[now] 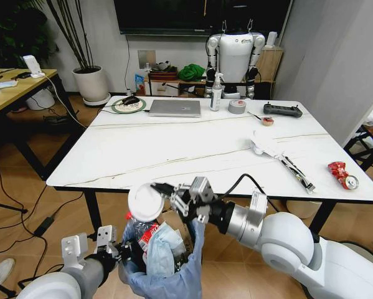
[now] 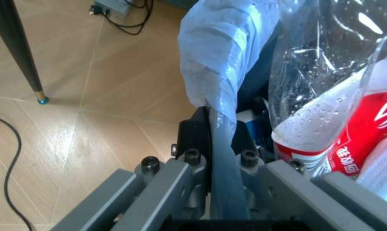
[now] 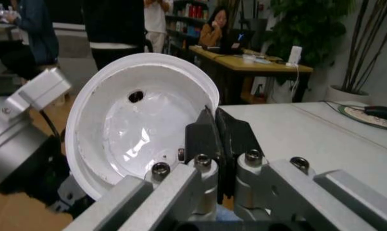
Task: Pick up the trash bin and place the trash from the table into it.
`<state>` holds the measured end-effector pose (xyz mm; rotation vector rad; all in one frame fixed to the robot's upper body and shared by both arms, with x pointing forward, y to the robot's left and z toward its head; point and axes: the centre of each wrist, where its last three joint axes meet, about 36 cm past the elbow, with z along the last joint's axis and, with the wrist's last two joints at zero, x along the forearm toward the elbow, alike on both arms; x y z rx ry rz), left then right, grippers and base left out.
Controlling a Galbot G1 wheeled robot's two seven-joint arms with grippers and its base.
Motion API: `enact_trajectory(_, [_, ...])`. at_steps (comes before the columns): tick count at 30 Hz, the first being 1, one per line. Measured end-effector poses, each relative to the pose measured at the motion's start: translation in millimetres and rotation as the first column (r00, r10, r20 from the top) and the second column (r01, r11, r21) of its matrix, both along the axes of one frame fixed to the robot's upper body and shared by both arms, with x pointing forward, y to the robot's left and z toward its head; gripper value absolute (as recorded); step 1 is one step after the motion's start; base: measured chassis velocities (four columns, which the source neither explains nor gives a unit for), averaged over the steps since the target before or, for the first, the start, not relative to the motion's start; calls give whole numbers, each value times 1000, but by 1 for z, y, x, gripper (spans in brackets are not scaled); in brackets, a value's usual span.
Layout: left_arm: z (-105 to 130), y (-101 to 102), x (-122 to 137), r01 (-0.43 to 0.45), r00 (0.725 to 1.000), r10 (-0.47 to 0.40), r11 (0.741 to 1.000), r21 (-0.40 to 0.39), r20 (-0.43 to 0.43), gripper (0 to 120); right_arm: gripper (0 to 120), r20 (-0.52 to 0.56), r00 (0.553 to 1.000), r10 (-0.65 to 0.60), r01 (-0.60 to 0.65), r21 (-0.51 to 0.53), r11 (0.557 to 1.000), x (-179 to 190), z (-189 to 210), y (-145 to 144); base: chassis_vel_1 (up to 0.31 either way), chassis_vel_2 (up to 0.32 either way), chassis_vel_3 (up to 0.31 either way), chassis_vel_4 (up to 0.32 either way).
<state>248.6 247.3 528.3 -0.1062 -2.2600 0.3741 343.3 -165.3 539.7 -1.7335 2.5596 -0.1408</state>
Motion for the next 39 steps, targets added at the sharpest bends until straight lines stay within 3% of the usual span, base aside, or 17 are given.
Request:
enact_trajectory(9, [0, 3, -1, -17, 1000, 17, 1000, 14, -11, 0, 0, 93, 994, 62, -55, -72, 996, 0, -19, -4, 0, 0, 0, 0])
enact_trajectory(22, [1, 4, 0, -15, 1000, 16, 1000, 20, -12, 0, 0, 106, 991, 86, -76, -94, 993, -2, -26, -11, 0, 0, 0, 0])
enact_trajectory(24, [0, 4, -1, -15, 1000, 16, 1000, 20, -13, 0, 4, 107, 991, 83, -73, -98, 993, -2, -28, -11, 0, 0, 0, 0])
enact_trajectory(29, [0, 4, -1, -15, 1000, 15, 1000, 20, -15, 0, 25, 124, 989, 80, -67, -109, 992, -1, -31, -12, 0, 0, 0, 0])
enact_trajectory(31, [0, 4, -1, -15, 1000, 15, 1000, 20, -15, 0, 26, 124, 989, 79, -66, -109, 992, -1, -31, -12, 0, 0, 0, 0])
enact_trajectory(36, [0, 4, -1, -15, 1000, 15, 1000, 20, -15, 0, 50, 121, 990, 72, -59, -107, 992, -1, -32, -13, 0, 0, 0, 0])
enact_trajectory(39, [0, 4, -1, -15, 1000, 15, 1000, 20, -16, 0, 57, 117, 991, 70, -57, -107, 993, -2, -33, -14, 0, 0, 0, 0])
